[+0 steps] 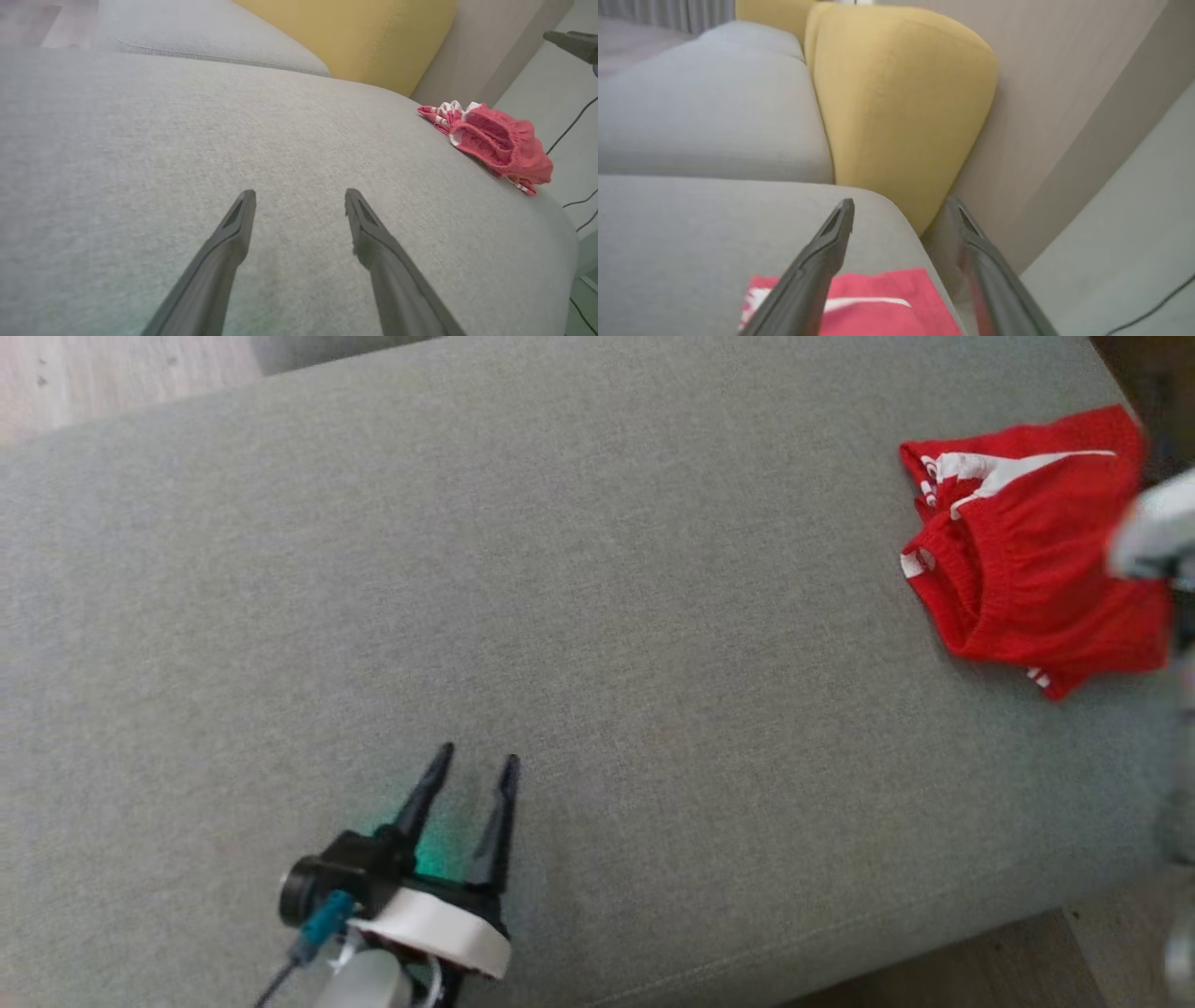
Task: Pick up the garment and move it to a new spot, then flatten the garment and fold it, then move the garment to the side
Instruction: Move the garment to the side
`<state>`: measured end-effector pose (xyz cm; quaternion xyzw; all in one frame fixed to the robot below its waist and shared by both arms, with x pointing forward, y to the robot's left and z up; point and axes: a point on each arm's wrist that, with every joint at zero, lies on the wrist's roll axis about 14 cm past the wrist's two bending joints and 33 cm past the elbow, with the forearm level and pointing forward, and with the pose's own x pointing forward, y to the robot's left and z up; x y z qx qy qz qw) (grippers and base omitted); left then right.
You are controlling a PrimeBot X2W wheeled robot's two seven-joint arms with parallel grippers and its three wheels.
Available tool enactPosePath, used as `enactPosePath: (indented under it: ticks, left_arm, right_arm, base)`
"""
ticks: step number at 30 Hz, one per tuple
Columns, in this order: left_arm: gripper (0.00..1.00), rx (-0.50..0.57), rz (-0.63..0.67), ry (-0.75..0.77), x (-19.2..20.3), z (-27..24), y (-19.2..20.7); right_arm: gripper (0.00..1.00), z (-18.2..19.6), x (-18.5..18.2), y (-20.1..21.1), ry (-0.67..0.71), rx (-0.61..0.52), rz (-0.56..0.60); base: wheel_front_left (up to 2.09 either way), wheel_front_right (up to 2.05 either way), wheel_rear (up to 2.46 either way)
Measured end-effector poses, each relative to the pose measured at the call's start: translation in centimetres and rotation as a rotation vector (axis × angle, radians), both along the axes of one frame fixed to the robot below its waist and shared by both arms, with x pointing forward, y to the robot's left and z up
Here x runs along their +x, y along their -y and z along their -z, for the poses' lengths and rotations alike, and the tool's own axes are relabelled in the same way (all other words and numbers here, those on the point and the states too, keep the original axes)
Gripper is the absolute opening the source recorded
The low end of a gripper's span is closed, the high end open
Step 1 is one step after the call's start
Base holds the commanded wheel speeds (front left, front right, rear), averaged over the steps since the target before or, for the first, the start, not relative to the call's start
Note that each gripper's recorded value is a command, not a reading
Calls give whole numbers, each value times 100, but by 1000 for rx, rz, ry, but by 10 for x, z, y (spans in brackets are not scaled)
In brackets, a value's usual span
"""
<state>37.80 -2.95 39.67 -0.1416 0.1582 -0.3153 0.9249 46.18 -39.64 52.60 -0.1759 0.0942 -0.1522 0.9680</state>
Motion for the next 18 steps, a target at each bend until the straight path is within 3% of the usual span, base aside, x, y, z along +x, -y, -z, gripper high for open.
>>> enactPosePath:
  ticks: [6, 13, 18]
  left_arm:
    - [100, 21, -135, 41, 19, -12, -36]
    - [100, 64, -423, 94, 38, -31, -117]
    - [100, 85, -528, 102, 28, -36, -154]
  right_arm:
    - [100, -15, 21, -95, 193, 142, -161]
    - [100, 50, -22, -165, 138, 366, -234]
    - [100, 75, -38, -204, 85, 484, -295]
  base:
    - [0, 0, 0]
    - [0, 0, 0]
    - [0, 0, 0]
